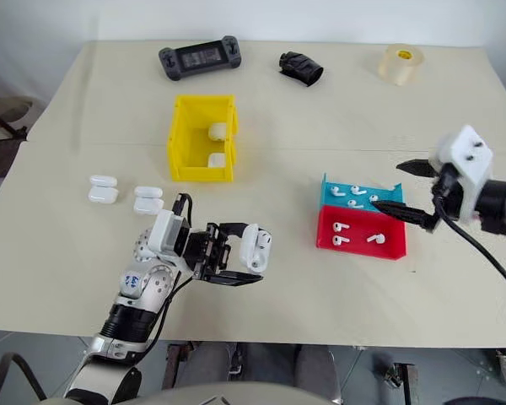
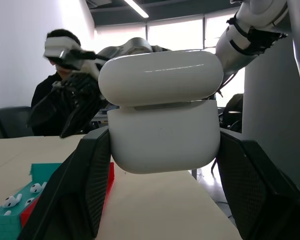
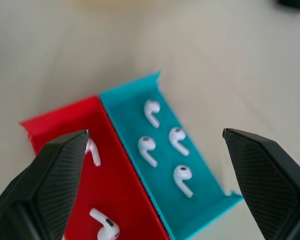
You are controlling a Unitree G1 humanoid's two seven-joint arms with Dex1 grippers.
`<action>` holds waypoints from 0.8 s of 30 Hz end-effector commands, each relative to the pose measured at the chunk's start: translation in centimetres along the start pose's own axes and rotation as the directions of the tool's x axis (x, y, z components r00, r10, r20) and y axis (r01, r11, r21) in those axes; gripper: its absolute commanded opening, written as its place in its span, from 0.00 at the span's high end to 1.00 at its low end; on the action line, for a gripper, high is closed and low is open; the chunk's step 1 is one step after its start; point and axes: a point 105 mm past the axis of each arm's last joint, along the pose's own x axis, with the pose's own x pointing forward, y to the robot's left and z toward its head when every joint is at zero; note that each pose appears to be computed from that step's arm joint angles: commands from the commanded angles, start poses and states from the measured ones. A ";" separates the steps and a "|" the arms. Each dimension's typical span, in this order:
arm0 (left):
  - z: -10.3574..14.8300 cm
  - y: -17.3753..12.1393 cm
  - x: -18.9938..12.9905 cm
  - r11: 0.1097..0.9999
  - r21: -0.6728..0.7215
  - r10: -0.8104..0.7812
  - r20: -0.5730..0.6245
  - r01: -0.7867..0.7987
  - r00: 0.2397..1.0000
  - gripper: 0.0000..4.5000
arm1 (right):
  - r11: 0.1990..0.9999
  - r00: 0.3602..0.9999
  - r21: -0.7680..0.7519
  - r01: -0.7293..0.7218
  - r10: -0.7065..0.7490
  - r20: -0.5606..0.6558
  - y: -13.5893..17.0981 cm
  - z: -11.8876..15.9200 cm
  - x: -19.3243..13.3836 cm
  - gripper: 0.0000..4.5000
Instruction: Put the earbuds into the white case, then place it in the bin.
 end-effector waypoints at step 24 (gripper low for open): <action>1.0 -0.1 1.3 0.997 0.065 0.028 0.024 -0.029 0.999 0.38 | 0.970 0.924 -0.162 -0.179 0.110 -0.365 -5.7 -3.3 4.7 0.00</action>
